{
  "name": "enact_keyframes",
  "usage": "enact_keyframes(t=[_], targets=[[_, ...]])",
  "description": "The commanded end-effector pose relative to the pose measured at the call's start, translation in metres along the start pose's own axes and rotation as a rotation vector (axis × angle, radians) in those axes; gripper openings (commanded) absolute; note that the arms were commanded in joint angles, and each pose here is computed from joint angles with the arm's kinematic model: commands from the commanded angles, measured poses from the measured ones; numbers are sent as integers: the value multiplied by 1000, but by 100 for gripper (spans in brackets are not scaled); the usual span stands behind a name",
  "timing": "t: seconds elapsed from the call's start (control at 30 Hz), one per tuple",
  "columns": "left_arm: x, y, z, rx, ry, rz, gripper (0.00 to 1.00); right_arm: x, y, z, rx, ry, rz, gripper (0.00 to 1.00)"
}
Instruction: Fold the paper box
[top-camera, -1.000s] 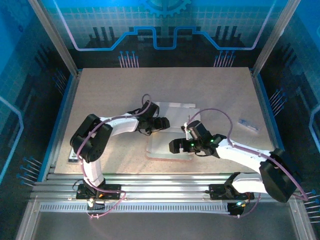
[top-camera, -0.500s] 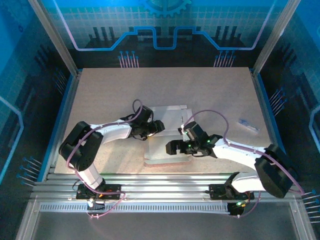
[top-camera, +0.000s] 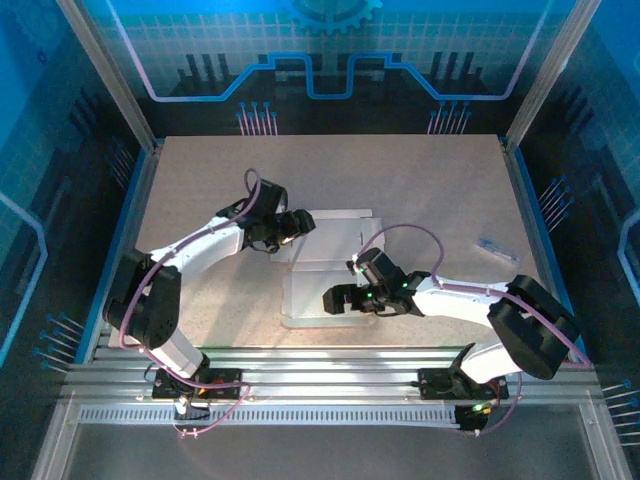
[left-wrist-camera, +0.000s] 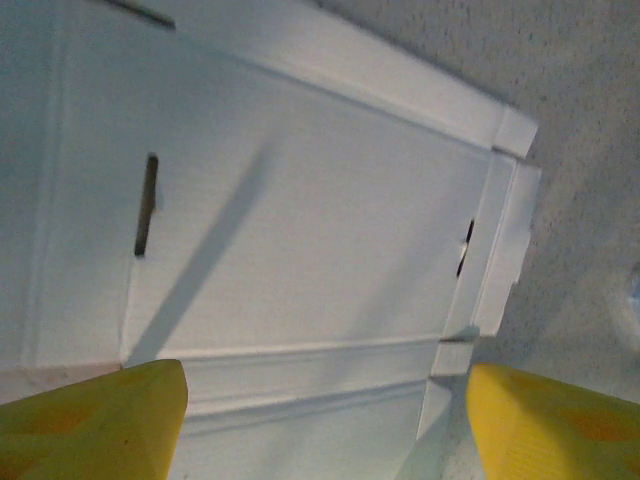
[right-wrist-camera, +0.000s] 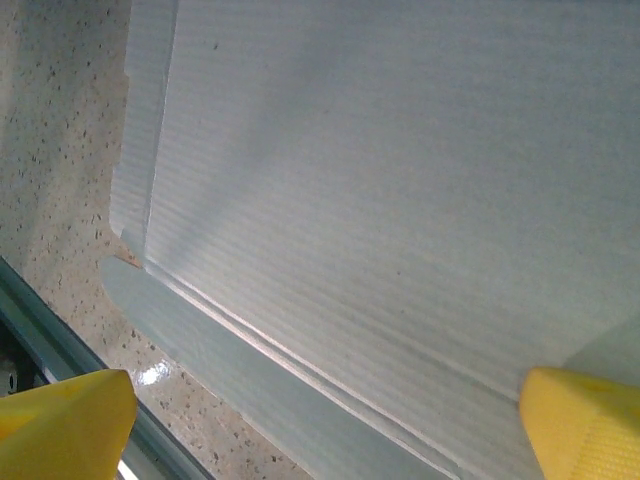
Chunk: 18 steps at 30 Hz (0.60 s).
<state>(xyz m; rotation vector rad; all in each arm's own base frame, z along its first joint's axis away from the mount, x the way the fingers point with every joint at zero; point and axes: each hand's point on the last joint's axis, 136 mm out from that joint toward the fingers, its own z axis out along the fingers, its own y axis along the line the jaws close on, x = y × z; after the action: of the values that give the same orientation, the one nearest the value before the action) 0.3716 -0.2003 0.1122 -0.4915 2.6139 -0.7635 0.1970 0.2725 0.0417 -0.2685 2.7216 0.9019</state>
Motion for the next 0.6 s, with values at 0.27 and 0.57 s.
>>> enact_keyframes(t=[0.27, 0.57], targets=[[-51, 22, 23, -228, -23, 53, 75, 18, -3, -1, 24, 33, 5, 100], [-73, 41, 42, -312, -39, 9, 74, 19, -4, -5, 27, 27, 7, 100]])
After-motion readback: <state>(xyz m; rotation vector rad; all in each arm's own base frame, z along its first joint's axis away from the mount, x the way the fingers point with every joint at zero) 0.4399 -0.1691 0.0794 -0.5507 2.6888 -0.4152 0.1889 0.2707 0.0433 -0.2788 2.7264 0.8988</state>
